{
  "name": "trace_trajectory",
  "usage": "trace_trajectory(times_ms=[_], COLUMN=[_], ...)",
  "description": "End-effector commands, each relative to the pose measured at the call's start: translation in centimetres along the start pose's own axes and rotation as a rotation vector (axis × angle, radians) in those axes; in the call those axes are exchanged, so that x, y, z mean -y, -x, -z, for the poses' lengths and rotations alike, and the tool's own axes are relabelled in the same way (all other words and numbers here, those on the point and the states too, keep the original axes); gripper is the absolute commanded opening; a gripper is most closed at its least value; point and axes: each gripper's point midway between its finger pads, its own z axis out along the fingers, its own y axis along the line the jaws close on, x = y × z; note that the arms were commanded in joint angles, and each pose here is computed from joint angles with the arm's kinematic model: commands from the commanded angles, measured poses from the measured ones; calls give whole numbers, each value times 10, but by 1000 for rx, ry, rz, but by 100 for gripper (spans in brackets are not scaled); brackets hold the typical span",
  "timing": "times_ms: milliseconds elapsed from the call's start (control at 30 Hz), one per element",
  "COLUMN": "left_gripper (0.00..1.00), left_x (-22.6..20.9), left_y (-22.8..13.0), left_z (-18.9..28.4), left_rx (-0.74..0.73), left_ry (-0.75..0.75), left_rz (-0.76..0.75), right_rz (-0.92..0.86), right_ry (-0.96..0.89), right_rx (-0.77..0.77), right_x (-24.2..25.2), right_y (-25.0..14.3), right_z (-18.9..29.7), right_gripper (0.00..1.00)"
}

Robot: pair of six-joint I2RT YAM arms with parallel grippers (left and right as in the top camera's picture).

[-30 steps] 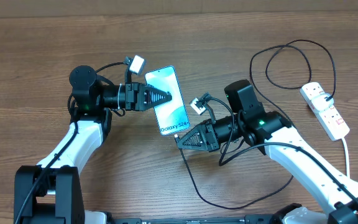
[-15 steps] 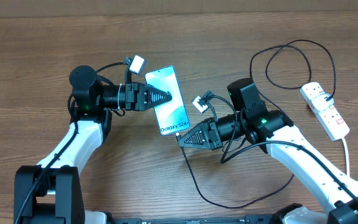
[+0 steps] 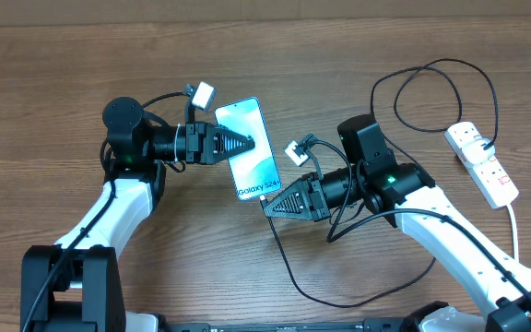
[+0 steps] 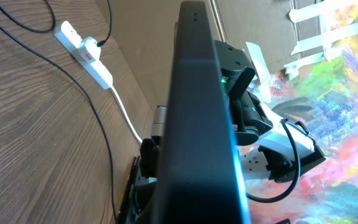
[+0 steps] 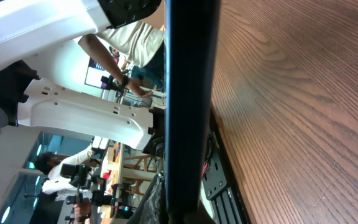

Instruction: Plug charger to phone and switch on socket

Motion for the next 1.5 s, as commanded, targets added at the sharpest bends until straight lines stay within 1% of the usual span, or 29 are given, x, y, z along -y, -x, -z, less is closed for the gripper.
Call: trace_trajectory(times_ms=[0,200,867,1033,1200,1467], left_gripper=[4,4,4,4,4,5], left_x=[2,2,2,2,3,5], left_y=[2,2,2,2,-1,-7], left_z=[0,0,0,0,0,-10], left_rx=[0,0,-3,-5,-20,-48], left_ry=[0,0,-1,-2,-8,-23], left_rz=[-27,-27,-35,-39,-66,-119], right_rz=[33,29,65,57,59,99], right_ry=[12,-19,-18,-63,-64,-42], right_rx=[10,17,37,53,60,113], right_x=[-8,-2,-4,3,3,-7], right_y=[8,9,17,20,23,43], right_z=[2,2,2,3,3,4], right_gripper=[4,4,4,4,4,4])
